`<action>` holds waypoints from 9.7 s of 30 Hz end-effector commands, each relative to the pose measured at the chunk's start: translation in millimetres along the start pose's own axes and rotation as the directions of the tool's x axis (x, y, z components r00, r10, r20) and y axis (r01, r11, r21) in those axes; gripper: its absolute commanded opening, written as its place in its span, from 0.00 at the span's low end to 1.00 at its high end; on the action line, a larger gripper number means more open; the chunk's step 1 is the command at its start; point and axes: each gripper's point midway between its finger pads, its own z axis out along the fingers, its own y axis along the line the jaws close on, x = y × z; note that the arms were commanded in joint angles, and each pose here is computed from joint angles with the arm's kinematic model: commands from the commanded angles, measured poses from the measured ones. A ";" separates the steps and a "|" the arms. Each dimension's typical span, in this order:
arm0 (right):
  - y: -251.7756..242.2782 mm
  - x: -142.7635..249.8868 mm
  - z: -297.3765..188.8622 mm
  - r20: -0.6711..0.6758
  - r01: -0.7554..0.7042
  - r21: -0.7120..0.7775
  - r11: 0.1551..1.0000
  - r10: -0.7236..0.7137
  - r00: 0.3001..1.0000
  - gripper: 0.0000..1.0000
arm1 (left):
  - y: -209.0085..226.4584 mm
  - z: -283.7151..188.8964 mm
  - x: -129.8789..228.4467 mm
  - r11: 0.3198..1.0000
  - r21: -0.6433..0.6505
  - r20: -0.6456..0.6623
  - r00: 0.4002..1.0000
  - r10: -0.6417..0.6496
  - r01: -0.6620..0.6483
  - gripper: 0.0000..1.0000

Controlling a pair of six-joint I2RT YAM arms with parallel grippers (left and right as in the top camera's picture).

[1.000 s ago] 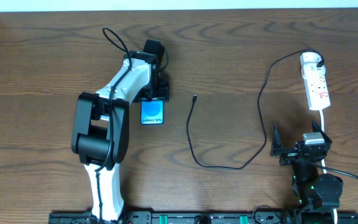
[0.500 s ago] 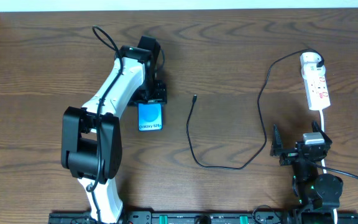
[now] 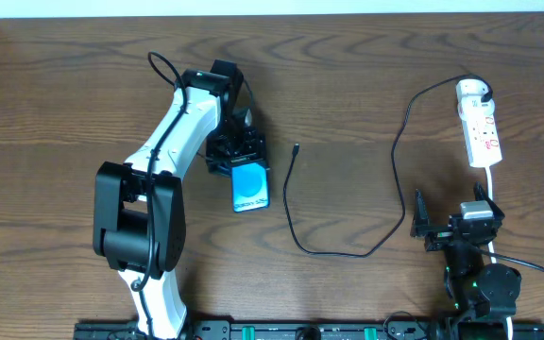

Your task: Plug charger to phone and switch on socket

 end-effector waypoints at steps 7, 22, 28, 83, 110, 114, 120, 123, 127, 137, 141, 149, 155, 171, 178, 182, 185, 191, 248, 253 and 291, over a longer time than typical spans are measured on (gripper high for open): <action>0.6 1.3 0.0 -0.001 0.010 0.000 1.000 -0.010 1.000 0.99 | -63.0 -37.0 5.3 0.890 0.454 -0.077 0.997 -0.015 0.048 0.72; 0.6 1.3 0.0 -0.001 0.010 0.000 1.000 -0.010 1.000 0.99 | -67.4 -78.2 -12.7 0.601 0.552 -0.406 0.816 -0.411 0.578 0.66; 0.6 1.3 0.0 -0.001 0.010 0.000 1.000 -0.010 1.000 0.99 | -83.8 -108.3 -13.0 0.480 0.653 -0.498 0.810 -0.310 0.585 0.65; 6.9 5.4 1.5 -0.025 -0.142 -0.034 0.989 0.142 0.990 0.99 | -51.8 -89.2 -50.4 0.470 0.559 -0.413 0.721 -0.555 0.683 0.66; 80.3 -86.2 61.3 -0.596 -0.527 -0.404 0.748 0.222 0.772 0.99 | -38.4 -78.8 -56.9 0.499 0.525 -0.342 0.708 -0.618 0.689 0.65; 78.7 -87.6 95.3 -0.587 -0.568 -0.376 0.732 0.287 0.757 0.99 | -38.4 -78.8 -56.9 0.498 0.525 -0.342 0.707 -0.618 0.690 0.65; 184.9 -62.7 133.9 -0.683 -0.700 -0.515 0.495 0.257 0.684 0.96 | -38.6 -78.9 -56.8 0.496 0.524 -0.345 0.705 -0.619 0.692 0.65; 223.8 -46.0 145.8 -0.726 -0.757 -0.507 0.413 0.270 0.633 0.91 | -41.0 -80.6 -55.7 0.491 0.530 -0.358 0.708 -0.609 0.691 0.66; 253.7 -30.8 151.1 -0.773 -0.815 -0.471 0.337 0.289 0.565 0.86 | -43.4 -82.3 -54.6 0.486 0.536 -0.371 0.710 -0.599 0.690 0.65; 288.5 -6.8 155.7 -0.791 -0.841 -0.400 0.365 0.325 0.518 0.66 | -43.3 -82.3 -54.6 0.487 0.536 -0.370 0.710 -0.599 0.690 0.66; 290.4 -6.4 156.6 -0.786 -0.838 -0.397 0.376 0.333 0.521 0.46 | -43.3 -82.3 -54.6 0.487 0.536 -0.370 0.710 -0.599 0.690 0.66; 291.3 -6.8 155.2 -0.793 -0.845 -0.391 0.366 0.331 0.511 0.22 | -43.3 -82.3 -54.6 0.487 0.536 -0.370 0.710 -0.599 0.690 0.66; 291.8 -10.5 155.6 -0.803 -0.864 -0.369 0.343 0.350 0.482 0.01 | -43.3 -82.3 -54.6 0.487 0.536 -0.370 0.710 -0.599 0.690 0.66; 275.0 -21.3 164.9 -0.828 -0.919 -0.292 0.266 0.410 0.382 0.01 | -43.3 -82.3 -54.6 0.535 0.565 -0.324 0.765 -0.557 0.629 0.94; 245.4 -32.3 186.8 -0.815 -0.975 -0.147 0.165 0.538 0.214 0.01 | -45.4 -86.2 -64.6 0.640 0.648 -0.155 0.894 -0.421 0.414 0.94; 237.6 -41.2 192.2 -0.811 -0.994 -0.078 0.080 0.574 0.110 0.01 | -47.4 -89.9 -72.6 0.659 0.674 -0.085 0.922 -0.379 0.333 0.93; 237.8 -52.5 191.7 -0.814 -0.996 -0.083 0.032 0.575 0.086 0.01 | -49.2 -93.5 -79.3 0.662 0.690 -0.046 0.930 -0.364 0.293 0.93; 237.9 -61.7 190.8 -0.816 -0.995 -0.100 0.001 0.572 0.083 0.01 | -55.2 -102.5 -88.8 0.658 0.725 0.023 0.947 -0.319 0.204 0.93; 250.1 -85.9 207.8 -0.635 -0.922 0.134 -0.362 0.683 -0.360 0.01 | -79.8 -145.9 -131.5 0.639 0.748 0.378 0.907 -0.187 -0.180 0.88; 250.3 -85.9 207.6 -0.633 -0.916 0.146 -0.374 0.676 -0.377 0.01 | -89.7 -152.3 -139.7 0.635 0.747 0.414 0.887 -0.207 -0.200 0.73; 242.2 -95.8 216.3 -0.588 -0.888 0.141 -0.439 0.684 -0.431 0.01 | -127.1 -154.6 -130.7 0.528 0.849 0.199 0.928 -0.314 -0.003 0.35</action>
